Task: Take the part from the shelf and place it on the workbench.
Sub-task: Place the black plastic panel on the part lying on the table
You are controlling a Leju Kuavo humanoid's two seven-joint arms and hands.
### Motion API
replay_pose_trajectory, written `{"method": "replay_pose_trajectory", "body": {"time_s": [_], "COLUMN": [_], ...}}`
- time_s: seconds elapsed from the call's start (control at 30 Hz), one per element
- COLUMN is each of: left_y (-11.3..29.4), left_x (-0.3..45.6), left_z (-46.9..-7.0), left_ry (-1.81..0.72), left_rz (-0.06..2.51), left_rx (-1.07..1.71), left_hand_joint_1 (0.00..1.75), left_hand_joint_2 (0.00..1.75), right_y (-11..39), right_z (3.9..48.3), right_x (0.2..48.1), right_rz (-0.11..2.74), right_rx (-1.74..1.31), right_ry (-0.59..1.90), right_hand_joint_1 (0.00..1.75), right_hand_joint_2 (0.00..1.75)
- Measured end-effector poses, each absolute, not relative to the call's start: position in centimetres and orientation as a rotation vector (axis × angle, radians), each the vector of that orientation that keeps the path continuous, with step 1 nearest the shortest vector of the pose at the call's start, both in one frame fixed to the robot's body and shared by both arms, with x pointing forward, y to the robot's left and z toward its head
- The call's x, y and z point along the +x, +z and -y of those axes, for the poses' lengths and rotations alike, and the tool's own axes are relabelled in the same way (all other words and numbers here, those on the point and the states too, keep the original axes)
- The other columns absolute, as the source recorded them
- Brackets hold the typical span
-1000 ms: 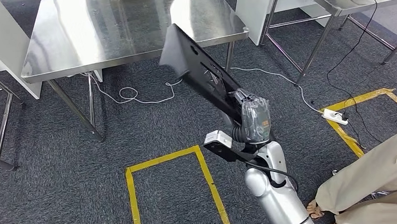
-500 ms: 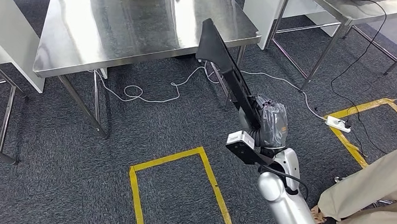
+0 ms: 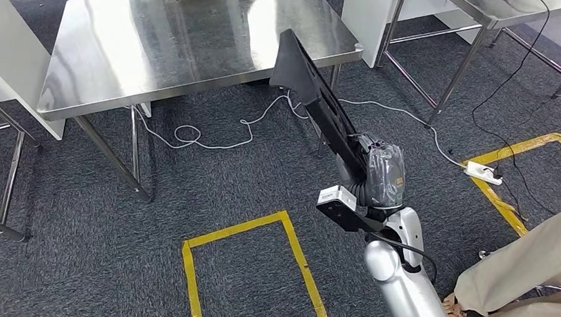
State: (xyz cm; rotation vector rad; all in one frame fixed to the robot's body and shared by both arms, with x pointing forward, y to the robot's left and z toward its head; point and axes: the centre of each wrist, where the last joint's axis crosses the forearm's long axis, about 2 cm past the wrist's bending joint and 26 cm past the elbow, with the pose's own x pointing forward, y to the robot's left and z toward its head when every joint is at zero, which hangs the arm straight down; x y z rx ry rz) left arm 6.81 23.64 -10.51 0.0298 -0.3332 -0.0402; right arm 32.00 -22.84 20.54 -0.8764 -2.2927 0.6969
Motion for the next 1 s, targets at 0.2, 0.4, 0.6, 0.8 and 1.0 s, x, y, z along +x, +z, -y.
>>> {"method": "replay_pose_trajectory", "body": {"time_s": [0.2,0.4,0.6,0.8,1.0], "left_y": [-10.6,-10.6,-10.6,-10.6,-10.6], "left_x": [6.3,6.2,5.9,5.8,6.5], "left_z": [-23.7,-23.2,-23.1,-23.3,-23.6], "left_ry": [-0.043,-0.043,-0.031,-0.026,-0.023], "left_rz": [0.316,0.317,0.312,0.31,0.332], "left_rx": [0.03,0.021,0.017,0.021,0.02], "left_hand_joint_1": [0.0,0.0,0.0,0.0,0.0], "left_hand_joint_2": [1.75,1.75,1.75,1.75,1.75], "right_y": [21.3,24.6,28.3,30.7,31.5], "right_z": [22.9,23.6,24.6,25.2,25.8], "right_x": [32.5,35.0,38.3,40.3,42.2], "right_rz": [2.272,2.056,1.953,1.92,1.806], "right_rx": [-0.953,-1.26,-1.448,-1.502,-1.48], "right_ry": [0.733,0.991,1.065,1.088,1.136], "right_hand_joint_1": [1.75,1.75,1.75,1.75,1.75], "right_hand_joint_2": [1.75,1.75,1.75,1.75,1.75]}}
